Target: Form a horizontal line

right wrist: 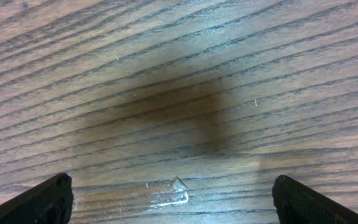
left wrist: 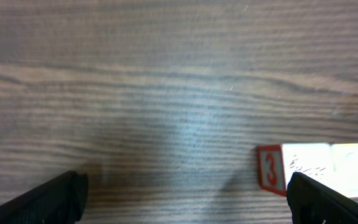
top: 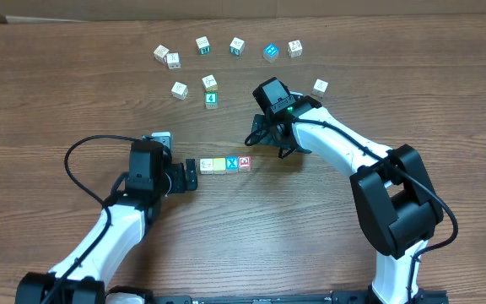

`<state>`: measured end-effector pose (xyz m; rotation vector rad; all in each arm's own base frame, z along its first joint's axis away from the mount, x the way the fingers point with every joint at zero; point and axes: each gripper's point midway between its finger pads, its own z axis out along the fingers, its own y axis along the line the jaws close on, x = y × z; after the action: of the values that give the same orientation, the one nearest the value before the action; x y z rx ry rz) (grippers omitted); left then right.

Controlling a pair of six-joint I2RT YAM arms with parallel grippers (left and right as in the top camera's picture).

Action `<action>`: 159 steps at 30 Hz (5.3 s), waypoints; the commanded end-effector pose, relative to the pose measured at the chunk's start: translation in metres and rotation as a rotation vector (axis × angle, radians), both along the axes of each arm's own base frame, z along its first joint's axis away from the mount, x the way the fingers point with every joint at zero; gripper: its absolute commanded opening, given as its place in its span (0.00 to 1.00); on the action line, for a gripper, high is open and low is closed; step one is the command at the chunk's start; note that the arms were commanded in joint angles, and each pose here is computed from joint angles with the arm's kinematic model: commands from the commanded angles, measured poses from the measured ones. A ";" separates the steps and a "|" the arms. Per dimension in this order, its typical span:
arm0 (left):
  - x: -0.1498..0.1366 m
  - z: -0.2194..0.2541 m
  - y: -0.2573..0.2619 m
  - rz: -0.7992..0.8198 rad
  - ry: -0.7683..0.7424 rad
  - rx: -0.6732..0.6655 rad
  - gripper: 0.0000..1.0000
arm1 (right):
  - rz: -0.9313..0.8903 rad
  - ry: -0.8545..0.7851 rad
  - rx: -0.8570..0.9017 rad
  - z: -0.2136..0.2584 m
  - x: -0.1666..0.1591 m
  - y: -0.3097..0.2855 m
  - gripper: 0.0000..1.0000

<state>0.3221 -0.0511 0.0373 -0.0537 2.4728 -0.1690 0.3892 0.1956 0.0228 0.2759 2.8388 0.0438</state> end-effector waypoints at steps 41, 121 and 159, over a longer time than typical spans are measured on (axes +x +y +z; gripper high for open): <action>-0.029 -0.010 -0.005 -0.138 -0.107 0.034 1.00 | 0.003 -0.008 0.000 0.003 0.000 -0.001 1.00; -0.076 -0.016 0.015 -0.030 -0.253 -0.007 1.00 | 0.003 -0.008 0.000 0.003 0.000 -0.001 1.00; -0.079 0.028 0.020 -0.021 -0.427 0.005 0.99 | 0.003 -0.008 0.000 0.003 0.000 -0.001 1.00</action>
<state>0.2411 -0.0340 0.0580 0.0098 2.0854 -0.1788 0.3892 0.1957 0.0228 0.2721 2.8390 0.0440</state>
